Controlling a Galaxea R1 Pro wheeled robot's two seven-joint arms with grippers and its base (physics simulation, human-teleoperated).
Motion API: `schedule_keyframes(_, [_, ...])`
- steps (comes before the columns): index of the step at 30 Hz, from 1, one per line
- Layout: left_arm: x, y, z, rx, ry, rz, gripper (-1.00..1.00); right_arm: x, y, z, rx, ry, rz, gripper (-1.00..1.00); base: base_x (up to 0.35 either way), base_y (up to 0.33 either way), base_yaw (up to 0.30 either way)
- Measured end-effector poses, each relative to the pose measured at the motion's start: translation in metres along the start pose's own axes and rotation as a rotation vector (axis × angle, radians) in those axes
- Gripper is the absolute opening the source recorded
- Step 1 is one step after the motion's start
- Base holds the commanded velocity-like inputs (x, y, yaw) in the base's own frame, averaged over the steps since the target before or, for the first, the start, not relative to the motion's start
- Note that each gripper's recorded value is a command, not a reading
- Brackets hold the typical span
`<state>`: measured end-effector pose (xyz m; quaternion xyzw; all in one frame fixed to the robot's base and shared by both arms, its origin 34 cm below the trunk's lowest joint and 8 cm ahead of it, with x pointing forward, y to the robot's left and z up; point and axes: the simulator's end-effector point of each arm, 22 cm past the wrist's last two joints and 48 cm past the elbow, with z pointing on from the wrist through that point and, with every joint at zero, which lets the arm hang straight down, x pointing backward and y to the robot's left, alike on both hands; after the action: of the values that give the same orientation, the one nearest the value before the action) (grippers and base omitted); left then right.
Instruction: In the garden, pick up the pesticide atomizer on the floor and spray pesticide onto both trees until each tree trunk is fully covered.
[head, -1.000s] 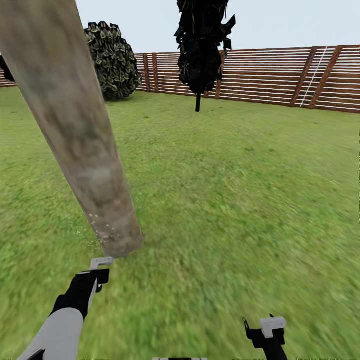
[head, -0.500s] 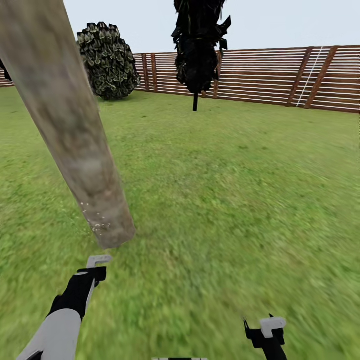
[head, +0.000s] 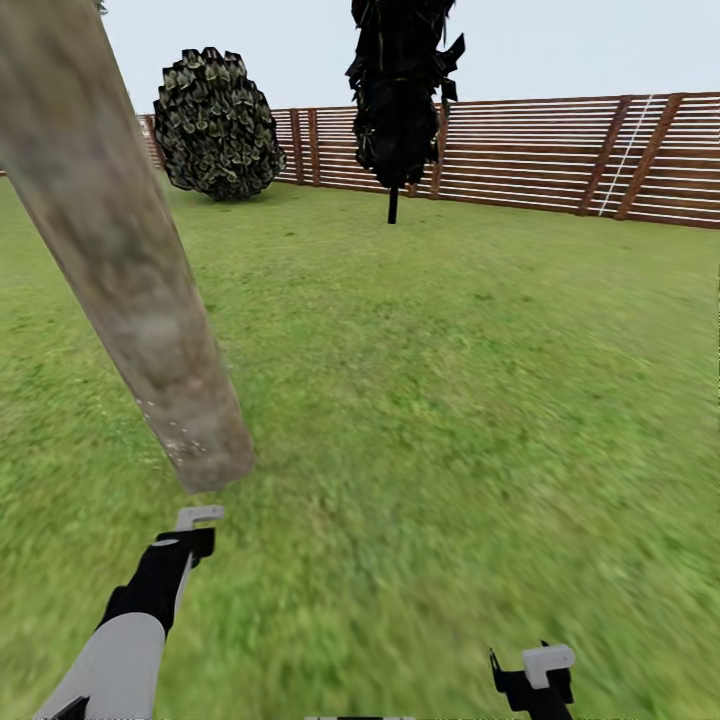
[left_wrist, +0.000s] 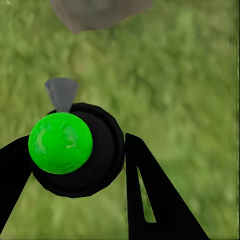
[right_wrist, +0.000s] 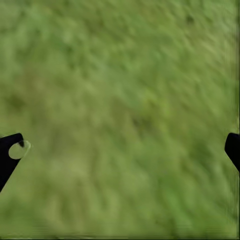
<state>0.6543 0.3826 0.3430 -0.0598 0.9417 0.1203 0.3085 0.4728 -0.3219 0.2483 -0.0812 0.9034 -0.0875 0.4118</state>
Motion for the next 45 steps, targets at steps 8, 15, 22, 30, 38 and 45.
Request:
schedule_keyframes(8, [-0.015,0.013,-0.001,-0.013,-0.056,0.005,-1.0,-0.001,0.002,0.0,-0.002,-0.001,0.002,1.0,-0.008,-0.017,0.041])
schedule_keyframes(15, [-0.018,-0.013,-0.003,0.049,-0.068,-0.006,-1.0,-0.001,0.006,0.0,-0.005,-0.001,0.006,1.0,0.0,0.0,0.268])
schedule_keyframes(22, [-0.051,-0.034,-0.009,0.073,-0.162,-0.011,-1.0,-0.001,0.007,0.0,-0.006,-0.001,0.008,1.0,0.0,0.0,0.18])
schedule_keyframes(30, [-0.144,-0.045,-0.023,0.088,-0.298,0.025,-1.0,-0.001,0.004,0.0,-0.002,-0.001,0.007,1.0,0.0,0.0,0.003])
schedule_keyframes(38, [-0.157,-0.022,-0.022,0.124,-0.321,-0.016,-1.0,-0.001,0.005,0.0,-0.003,-0.001,0.008,1.0,0.0,0.0,0.013])
schedule_keyframes(45, [-0.209,-0.007,-0.049,0.091,-0.388,-0.033,-1.0,-0.001,0.007,0.0,-0.007,-0.002,0.006,1.0,0.0,0.0,0.185])
